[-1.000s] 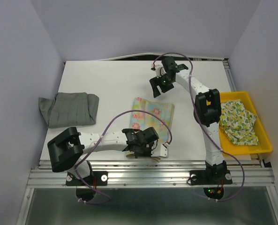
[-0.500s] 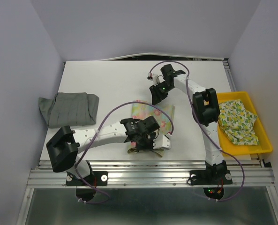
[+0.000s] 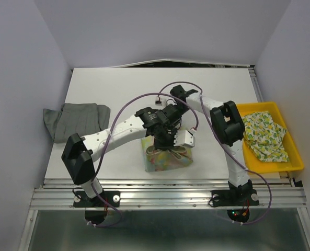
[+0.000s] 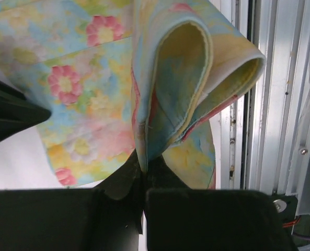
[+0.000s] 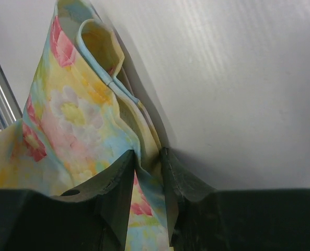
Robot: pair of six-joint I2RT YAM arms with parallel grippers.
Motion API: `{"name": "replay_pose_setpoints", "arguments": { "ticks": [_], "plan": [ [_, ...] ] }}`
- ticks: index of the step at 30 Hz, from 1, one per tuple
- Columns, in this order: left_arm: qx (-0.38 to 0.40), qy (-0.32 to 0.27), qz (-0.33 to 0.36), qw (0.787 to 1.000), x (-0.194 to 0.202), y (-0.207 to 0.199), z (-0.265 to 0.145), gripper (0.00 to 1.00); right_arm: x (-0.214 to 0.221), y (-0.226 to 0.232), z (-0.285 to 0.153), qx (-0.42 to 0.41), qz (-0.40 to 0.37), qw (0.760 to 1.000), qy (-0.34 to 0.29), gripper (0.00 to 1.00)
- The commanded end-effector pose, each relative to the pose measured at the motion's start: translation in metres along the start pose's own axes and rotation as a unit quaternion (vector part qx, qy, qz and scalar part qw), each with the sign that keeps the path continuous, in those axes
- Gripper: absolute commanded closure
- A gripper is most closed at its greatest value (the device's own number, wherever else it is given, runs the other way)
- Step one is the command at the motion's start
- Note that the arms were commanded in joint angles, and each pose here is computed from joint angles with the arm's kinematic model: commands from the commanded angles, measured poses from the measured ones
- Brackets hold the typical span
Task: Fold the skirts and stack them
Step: Fold the skirt
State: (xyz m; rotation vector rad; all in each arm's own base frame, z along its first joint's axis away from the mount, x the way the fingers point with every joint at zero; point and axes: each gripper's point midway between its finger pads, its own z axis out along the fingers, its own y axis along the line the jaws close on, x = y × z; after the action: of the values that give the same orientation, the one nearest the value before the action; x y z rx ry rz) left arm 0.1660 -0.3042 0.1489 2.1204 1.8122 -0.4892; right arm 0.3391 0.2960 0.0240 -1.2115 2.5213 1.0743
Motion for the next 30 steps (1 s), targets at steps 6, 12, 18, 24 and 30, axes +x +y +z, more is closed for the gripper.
{"name": "replay_pose_setpoints", "arguments": {
  "ticks": [6, 12, 18, 24, 30],
  "plan": [
    [-0.028, 0.032, 0.024, 0.999, 0.004, 0.038, -0.015, 0.95, 0.027, 0.033, 0.024, -0.025, -0.008, 0.999, 0.037, 0.66],
    [-0.042, 0.045, 0.009, 0.998, 0.015, 0.063, -0.004, 0.95, 0.026, 0.037, 0.026, -0.026, -0.012, 0.999, 0.037, 0.66],
    [-0.054, 0.063, 0.0, 0.997, 0.031, 0.078, 0.011, 0.93, 0.026, 0.035, 0.027, -0.026, -0.011, 0.999, 0.04, 0.65],
    [-0.1, 0.073, -0.005, 0.992, 0.043, 0.099, 0.02, 0.86, 0.027, 0.036, 0.029, -0.036, -0.009, 0.998, 0.045, 0.63],
    [-0.143, 0.037, -0.001, 0.989, 0.025, 0.108, -0.002, 0.56, 0.024, 0.034, 0.029, -0.035, -0.009, 0.998, 0.048, 0.63]
  ]
}}
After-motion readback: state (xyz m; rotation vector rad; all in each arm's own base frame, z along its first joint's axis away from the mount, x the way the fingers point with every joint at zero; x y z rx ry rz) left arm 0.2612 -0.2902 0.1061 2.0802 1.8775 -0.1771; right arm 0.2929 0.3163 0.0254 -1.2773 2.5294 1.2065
